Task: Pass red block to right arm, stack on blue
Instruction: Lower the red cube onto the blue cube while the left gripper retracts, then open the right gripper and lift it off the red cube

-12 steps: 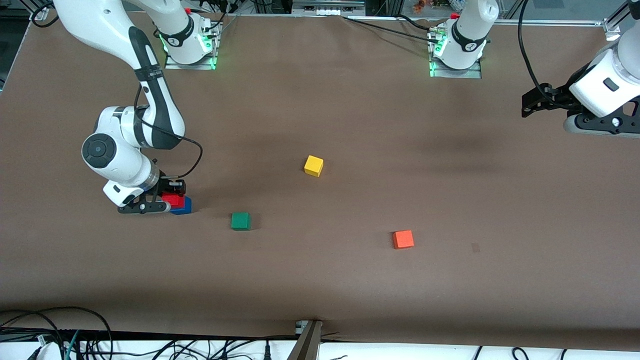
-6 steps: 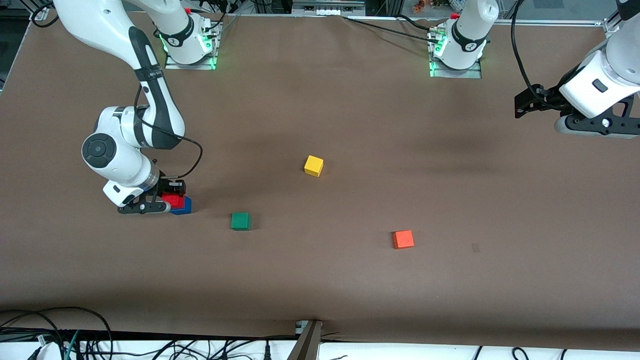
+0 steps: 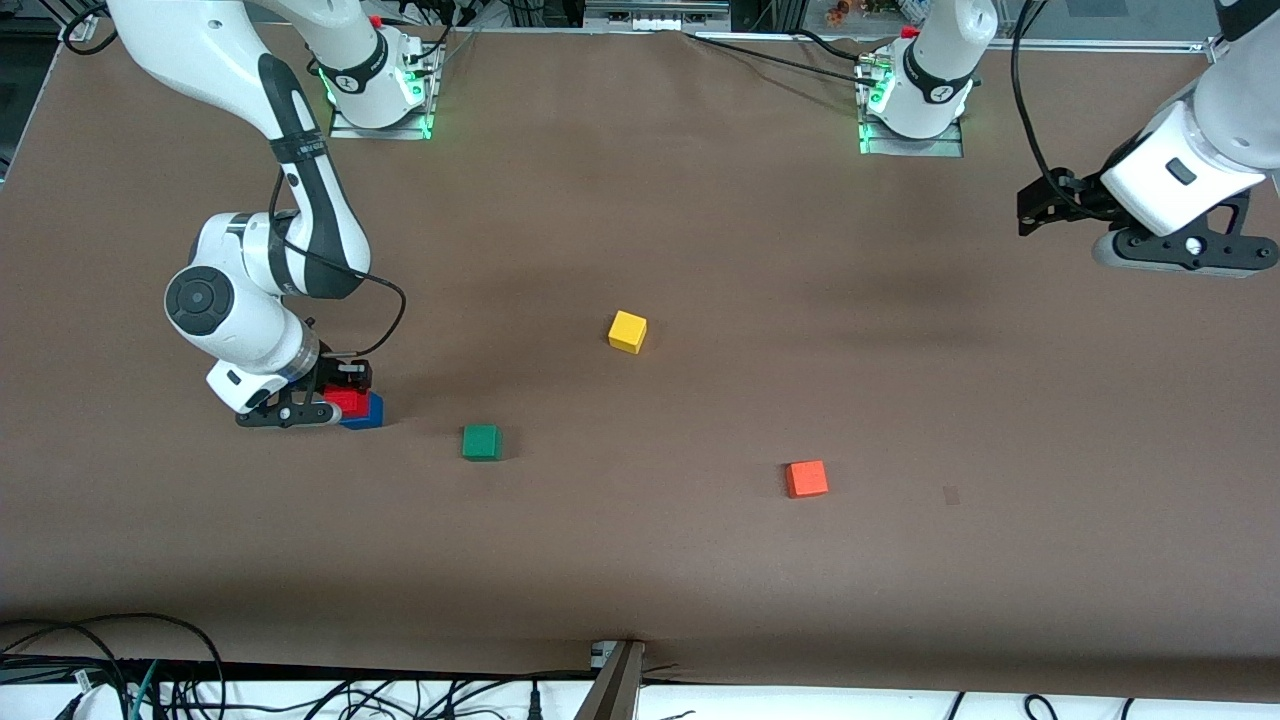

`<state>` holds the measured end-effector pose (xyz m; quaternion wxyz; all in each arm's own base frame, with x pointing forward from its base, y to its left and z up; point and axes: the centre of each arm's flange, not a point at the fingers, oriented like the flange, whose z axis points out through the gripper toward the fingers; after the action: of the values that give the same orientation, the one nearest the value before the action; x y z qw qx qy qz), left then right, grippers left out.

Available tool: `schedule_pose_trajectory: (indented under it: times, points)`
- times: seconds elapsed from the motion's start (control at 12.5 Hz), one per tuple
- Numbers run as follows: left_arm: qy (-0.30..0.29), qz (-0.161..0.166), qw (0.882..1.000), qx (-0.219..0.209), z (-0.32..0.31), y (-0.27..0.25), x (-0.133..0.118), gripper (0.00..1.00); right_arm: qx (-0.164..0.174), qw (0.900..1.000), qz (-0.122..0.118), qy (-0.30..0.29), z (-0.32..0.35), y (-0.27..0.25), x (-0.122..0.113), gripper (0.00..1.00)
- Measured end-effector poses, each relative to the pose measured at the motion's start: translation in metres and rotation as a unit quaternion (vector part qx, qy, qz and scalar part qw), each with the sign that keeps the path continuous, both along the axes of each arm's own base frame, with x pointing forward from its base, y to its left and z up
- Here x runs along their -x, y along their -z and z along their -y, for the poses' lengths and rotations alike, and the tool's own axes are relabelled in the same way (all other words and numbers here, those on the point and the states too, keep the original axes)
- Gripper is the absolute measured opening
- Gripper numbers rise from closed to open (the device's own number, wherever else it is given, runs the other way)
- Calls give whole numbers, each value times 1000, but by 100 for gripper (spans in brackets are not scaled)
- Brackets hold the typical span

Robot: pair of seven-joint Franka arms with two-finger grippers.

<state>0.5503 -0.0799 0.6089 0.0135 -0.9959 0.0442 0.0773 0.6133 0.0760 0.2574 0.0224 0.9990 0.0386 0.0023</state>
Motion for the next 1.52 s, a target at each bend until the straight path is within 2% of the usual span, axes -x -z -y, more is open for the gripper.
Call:
schedule_pose_trajectory:
  times: [0.48,0.56,0.8,0.88,0.96,1.28,1.52]
  points:
    - [2,-1,1000,0,4,1,0,100,0,1000,3,0,0,0,0,56]
    - [2,-1,1000,0,4,1,0,100,0,1000,4,-1,0,0,0,63]
    - [1,-1,1000,0,4,1,0,100,-1,1000,13,-4,-2,-9,-7,95]
    - [1,-1,1000,0,4,1,0,100,-2,1000,13,-5,-4,-15,-10,100]
    - [1,-1,1000,0,3,1,0,100,-3,1000,10,-5,-5,-22,-14,100]
    - [0,0,1000,0,2,1,0,100,-6,1000,-27,-8,-3,-80,-30,100]
    - [-1,4,1000,0,2,1,-2,100,-4,998,-69,-13,23,-149,-38,100]
